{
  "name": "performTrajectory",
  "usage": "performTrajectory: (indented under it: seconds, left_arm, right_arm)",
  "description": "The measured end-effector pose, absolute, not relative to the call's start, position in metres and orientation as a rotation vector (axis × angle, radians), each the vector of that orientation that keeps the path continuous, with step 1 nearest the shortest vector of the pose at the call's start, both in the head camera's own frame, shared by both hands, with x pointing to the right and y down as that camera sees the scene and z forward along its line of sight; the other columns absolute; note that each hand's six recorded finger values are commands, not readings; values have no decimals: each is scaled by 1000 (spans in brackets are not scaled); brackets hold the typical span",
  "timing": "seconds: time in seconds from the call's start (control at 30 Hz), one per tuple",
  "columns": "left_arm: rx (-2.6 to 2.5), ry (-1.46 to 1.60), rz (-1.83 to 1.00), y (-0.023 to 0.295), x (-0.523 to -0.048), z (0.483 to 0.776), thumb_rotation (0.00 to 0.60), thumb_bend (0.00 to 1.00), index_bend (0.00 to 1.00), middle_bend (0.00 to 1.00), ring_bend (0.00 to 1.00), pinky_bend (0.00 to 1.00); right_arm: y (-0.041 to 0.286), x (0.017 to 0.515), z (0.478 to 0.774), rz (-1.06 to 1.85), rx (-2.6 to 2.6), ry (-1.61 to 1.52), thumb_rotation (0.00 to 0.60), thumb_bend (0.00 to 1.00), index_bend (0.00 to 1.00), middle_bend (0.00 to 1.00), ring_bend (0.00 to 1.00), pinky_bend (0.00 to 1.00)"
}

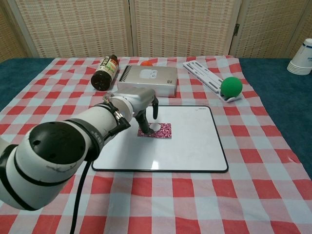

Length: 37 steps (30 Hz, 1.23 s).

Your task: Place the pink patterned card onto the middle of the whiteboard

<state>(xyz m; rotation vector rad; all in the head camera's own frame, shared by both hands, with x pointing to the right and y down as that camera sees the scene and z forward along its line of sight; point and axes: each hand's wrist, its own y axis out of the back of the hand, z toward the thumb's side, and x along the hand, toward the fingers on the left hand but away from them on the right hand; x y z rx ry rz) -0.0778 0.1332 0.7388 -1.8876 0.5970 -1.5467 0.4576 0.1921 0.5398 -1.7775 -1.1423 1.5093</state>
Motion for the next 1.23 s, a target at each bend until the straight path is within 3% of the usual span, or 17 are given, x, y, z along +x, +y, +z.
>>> performTrajectory:
  seconds: [0.13, 0.23, 0.3, 0.4, 0.47, 0.53, 0.6, 0.7, 0.9, 1.07, 1.23]
  left_arm:
    - [-1871, 621, -1527, 129, -83, 728, 600, 290, 426, 944, 984, 1000]
    - [-1855, 679, -1500, 125, -92, 712, 600, 290, 423, 851, 912, 964]
    - [-1839, 744, -1480, 125, -105, 698, 600, 288, 388, 763, 837, 914]
    - [-1789, 849, -1457, 132, -137, 678, 600, 267, 252, 501, 602, 797]
    - [-1745, 912, -1444, 142, -167, 668, 600, 251, 160, 296, 373, 643]
    - [-1717, 961, -1432, 155, -195, 660, 600, 247, 51, 85, 108, 375]
    - [-1710, 998, -1417, 174, -227, 654, 600, 246, 0, 0, 1, 168]
    - [-1724, 1033, -1427, 207, -272, 646, 600, 246, 0, 0, 0, 42]
    - [-1671, 1127, -1465, 248, -344, 618, 600, 247, 0, 0, 0, 0]
    - [-1665, 1142, -1462, 257, -361, 597, 600, 248, 0, 0, 0, 0]
    - [-1712, 1114, -1498, 261, -363, 594, 600, 248, 0, 0, 0, 0]
  right_arm:
    - [192, 457, 539, 1507, -1781, -1141, 600, 0, 48, 81, 0, 73]
    - [192, 457, 539, 1502, -1788, -1142, 600, 0, 47, 81, 0, 73]
    - [192, 456, 538, 1497, -1795, -1145, 600, 0, 47, 81, 0, 73]
    - [192, 457, 538, 1501, -1804, -1145, 600, 0, 48, 81, 0, 73]
    - [193, 456, 538, 1499, -1806, -1147, 600, 0, 48, 81, 0, 74]
    - [193, 456, 536, 1493, -1804, -1152, 600, 0, 48, 81, 0, 73]
    - [193, 457, 534, 1489, -1801, -1161, 600, 0, 48, 81, 0, 74]
    - [193, 458, 534, 1492, -1798, -1164, 600, 0, 48, 81, 0, 73]
    - [193, 457, 535, 1489, -1792, -1159, 600, 0, 48, 81, 0, 74]
    - [192, 460, 534, 1487, -1776, -1174, 600, 0, 48, 81, 0, 73]
    - [191, 461, 534, 1487, -1771, -1181, 600, 0, 47, 81, 0, 73]
